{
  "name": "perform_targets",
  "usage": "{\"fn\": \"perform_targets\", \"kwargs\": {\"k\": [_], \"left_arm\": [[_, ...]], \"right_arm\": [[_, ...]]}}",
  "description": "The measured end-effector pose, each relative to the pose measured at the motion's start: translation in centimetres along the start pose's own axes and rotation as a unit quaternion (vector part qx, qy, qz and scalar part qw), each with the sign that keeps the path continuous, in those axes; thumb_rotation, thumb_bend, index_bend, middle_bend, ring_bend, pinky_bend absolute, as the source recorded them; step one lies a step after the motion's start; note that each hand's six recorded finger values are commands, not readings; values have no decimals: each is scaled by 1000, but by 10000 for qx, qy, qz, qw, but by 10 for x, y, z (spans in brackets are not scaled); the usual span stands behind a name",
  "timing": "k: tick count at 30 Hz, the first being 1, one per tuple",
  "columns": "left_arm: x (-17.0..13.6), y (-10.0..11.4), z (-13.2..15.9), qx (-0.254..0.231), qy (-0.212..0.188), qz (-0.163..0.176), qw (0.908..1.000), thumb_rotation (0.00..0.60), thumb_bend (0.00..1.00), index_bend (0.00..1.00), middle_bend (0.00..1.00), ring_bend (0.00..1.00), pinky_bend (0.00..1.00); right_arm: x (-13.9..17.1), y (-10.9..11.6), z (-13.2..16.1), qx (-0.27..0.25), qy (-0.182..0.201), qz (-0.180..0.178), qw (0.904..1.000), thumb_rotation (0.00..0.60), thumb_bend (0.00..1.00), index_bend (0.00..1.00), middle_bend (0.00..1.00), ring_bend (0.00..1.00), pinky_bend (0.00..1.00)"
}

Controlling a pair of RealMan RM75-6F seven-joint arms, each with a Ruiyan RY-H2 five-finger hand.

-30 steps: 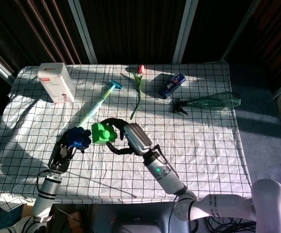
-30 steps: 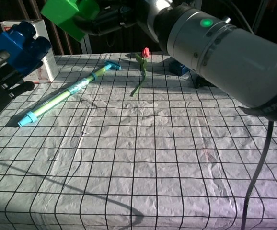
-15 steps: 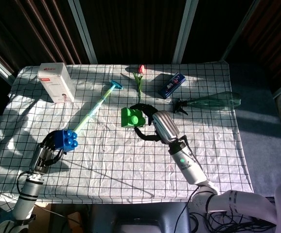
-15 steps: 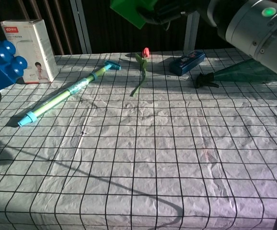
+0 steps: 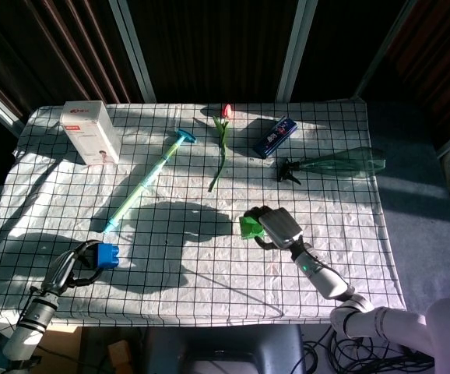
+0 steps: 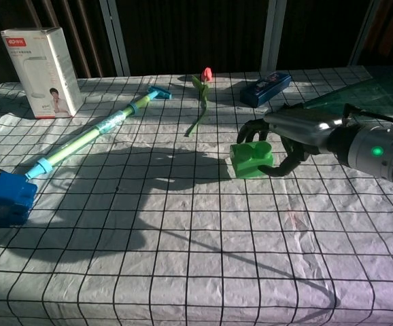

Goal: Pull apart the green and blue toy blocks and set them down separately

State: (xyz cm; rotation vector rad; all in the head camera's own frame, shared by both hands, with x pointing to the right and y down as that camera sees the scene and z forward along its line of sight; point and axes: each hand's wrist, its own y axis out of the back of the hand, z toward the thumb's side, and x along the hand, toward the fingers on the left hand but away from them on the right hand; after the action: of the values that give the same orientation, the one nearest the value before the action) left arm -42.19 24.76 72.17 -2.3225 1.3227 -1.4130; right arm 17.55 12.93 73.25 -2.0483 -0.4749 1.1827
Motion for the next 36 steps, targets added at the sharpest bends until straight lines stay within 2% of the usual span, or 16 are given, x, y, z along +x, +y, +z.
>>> {"fn": "perform_targets", "kwargs": {"k": [2,4,6,8,10,13,19,22,25,28,29,31,33,35,36], "left_arm": [[-1,-3,-3,192,47,-98,9998,600,631,411,339,118,230],[-1,-3,-2,260,6,-135,9996,600,518,277,202,25,110],[-2,-2,-1,293,-60,-168,9994,600,445,161,101,0,37],[-3,1,1,303,-127,-192,9993,600,382,67,24,0,3],[-5,4,1,367,-167,-224,9989,600,341,16,0,0,0],[-9,10,3,606,-260,-277,9974,600,312,0,0,0,0],[-24,30,23,921,-703,72,9932,600,301,0,0,0,0],[-40,51,32,1262,-894,427,9870,600,309,0,0,0,0],[-59,70,36,1759,-843,802,9775,600,341,0,0,0,0],[-75,84,34,2335,-511,1128,9644,600,352,0,0,0,0],[-81,88,33,2569,-341,1257,9576,600,351,0,0,0,0],[-90,92,32,2869,-81,1423,9473,600,351,0,0,0,0],[-97,93,33,3130,129,1517,9375,600,351,0,0,0,0],[-102,95,33,3287,218,1530,9317,600,351,0,0,0,0],[-104,95,33,3327,235,1524,9304,600,351,0,0,0,0]], "right_arm": [[0,-9,-1,115,-7,155,9998,600,400,557,545,472,525],[0,-11,-2,148,-7,221,9996,600,367,338,419,355,456],[0,-10,-5,171,-24,263,9995,600,326,144,302,248,386],[2,-8,-8,172,-41,314,9994,600,268,18,177,137,307],[5,-5,-10,150,-48,353,9993,600,218,0,86,67,263],[11,2,-11,14,-35,350,9994,600,184,0,8,44,254],[41,35,-28,-488,-86,-97,9987,600,159,0,0,12,247],[73,56,-50,-326,-259,-401,9983,600,160,0,0,0,182],[111,74,-76,178,-616,-679,9956,600,159,0,0,0,97],[154,80,-95,690,-1138,-936,9867,600,159,0,0,0,48],[178,81,-105,881,-1480,-1092,9790,600,159,0,0,0,42],[207,79,-116,972,-1885,-1225,9695,600,159,0,0,0,28],[249,72,-130,966,-2472,-1343,9547,600,159,0,0,0,25],[286,61,-143,874,-2968,-1358,9412,600,160,0,0,0,22],[298,58,-147,834,-3104,-1340,9374,600,160,0,0,0,21]]}}
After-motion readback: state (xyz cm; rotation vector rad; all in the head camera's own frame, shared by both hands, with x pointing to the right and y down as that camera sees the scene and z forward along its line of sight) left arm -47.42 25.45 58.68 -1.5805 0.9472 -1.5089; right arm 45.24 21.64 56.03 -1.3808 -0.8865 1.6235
